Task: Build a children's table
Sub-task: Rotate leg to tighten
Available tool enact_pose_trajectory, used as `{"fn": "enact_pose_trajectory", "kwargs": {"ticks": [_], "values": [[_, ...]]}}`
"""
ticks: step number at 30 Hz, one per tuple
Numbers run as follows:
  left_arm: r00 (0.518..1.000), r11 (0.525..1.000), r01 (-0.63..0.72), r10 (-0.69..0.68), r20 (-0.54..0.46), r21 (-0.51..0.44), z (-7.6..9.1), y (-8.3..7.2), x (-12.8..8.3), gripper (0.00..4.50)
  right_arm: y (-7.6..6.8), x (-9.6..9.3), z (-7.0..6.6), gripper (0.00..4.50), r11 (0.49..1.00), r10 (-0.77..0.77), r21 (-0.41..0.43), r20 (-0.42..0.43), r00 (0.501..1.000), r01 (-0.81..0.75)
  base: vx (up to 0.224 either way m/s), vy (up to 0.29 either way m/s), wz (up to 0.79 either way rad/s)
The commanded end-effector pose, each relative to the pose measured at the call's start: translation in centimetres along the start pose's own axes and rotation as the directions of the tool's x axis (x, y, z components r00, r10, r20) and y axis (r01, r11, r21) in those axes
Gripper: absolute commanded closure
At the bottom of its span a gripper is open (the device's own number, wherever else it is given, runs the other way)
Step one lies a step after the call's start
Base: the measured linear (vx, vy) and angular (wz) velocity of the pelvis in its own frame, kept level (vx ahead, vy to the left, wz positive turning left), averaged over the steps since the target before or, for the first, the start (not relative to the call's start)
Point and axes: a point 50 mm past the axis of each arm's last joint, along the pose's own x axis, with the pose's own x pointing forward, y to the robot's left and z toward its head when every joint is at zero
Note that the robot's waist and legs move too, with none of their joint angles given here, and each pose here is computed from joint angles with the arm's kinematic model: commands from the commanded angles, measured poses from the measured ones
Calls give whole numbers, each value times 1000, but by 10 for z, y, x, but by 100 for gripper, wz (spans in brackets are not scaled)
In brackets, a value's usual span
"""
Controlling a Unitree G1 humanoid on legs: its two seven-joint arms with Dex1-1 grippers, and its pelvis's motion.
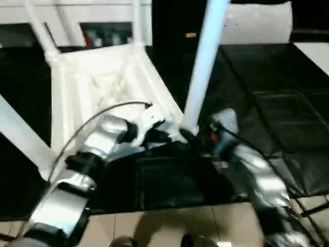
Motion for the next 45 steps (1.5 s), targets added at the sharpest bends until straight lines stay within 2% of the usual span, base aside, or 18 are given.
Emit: {"fn": "enact_pose_trajectory", "kwargs": {"ticks": [1, 3, 7, 9, 13, 14, 18, 22, 24, 25, 28, 31, 32, 33, 35, 40, 42, 45], "values": [[997, 991, 68, -72, 32, 112, 19, 0, 0, 450, -5, -12, 7, 3, 1000, 20, -3, 16, 1000, -20, 0, 0, 0], [994, 981, 106, -108, 2, 162, 16, 0, -2, 450, -14, -37, 5, 3, 1000, 14, 20, -15, 1000, -13, 0, 0, 0], [995, 979, 97, -101, 10, 179, 16, 1, -3, 450, -16, -52, 4, 3, 1000, -3, 19, -29, 1000, 3, 0, 0, 0], [997, 981, 49, -57, 42, 188, 18, 4, -3, 450, -10, -64, 6, 3, 1000, -1, 31, 0, 1000, 1, 0, 0, 0], [993, 992, -2, -14, 119, 130, 22, 8, -2, 450, 8, -66, 14, 3, 991, 84, 99, 49, 995, -88, 0, 0, 0], [991, 993, -18, 3, 136, 115, 23, 9, -3, 405, 13, -65, 16, 0, 987, 113, 112, 58, 992, -119, 0, 0, 0], [974, 997, -72, 64, 216, 29, 25, 12, -7, 375, 33, -53, 25, 0, 969, 205, 119, 104, 973, -217, 0, 0, 0], [954, 996, -84, 90, 287, -31, 23, 7, -16, 346, 40, -36, 40, 0, 965, 191, 144, 179, 965, -218, 0, 0, 0], [942, 994, -78, 97, 322, -72, 18, -1, -25, 334, 43, -22, 51, 0, 969, 156, 152, 229, 961, -194, 0, 0, 0], [941, 994, -77, 97, 323, -73, 18, -2, -25, 311, 43, -21, 52, 0, 969, 155, 152, 230, 961, -193, 0, 0, 0], [932, 991, -67, 104, 347, -119, 11, -13, -34, 295, 42, -10, 59, 0, 974, 107, 166, 263, 959, -154, 0, 0, 0], [921, 982, -47, 113, 373, -182, 2, -36, -44, 259, 45, 4, 65, 0, 973, 108, 168, 288, 951, -161, 0, 0, 0], [921, 982, -46, 113, 373, -183, 1, -37, -44, 258, 45, 4, 65, 0, 972, 108, 168, 289, 951, -161, 0, 0, 0], [922, 978, -33, 110, 371, -207, -5, -53, -48, 253, 45, 14, 66, 0, 973, 97, 174, 287, 953, -151, 0, 0, 0], [916, 966, -58, 151, 371, -252, -12, -67, -52, 226, 38, 25, 63, 0, 982, 39, 171, 253, 967, -84, 0, 0, 0], [899, 940, -107, 231, 372, -325, -20, -86, -64, 182, 22, 34, 61, 0, 985, -87, 163, 210, 974, 53, 0, 0, 0], [898, 919, -154, 283, 336, -362, -30, -95, -77, 166, 1, 29, 62, 0, 971, -217, 144, 195, 956, 191, 0, 0, 0], [902, 910, -175, 301, 310, -376, -38, -101, -88, 145, -20, 22, 62, 0, 933, -354, 133, 185, 917, 334, 0, 0, 0]]}}
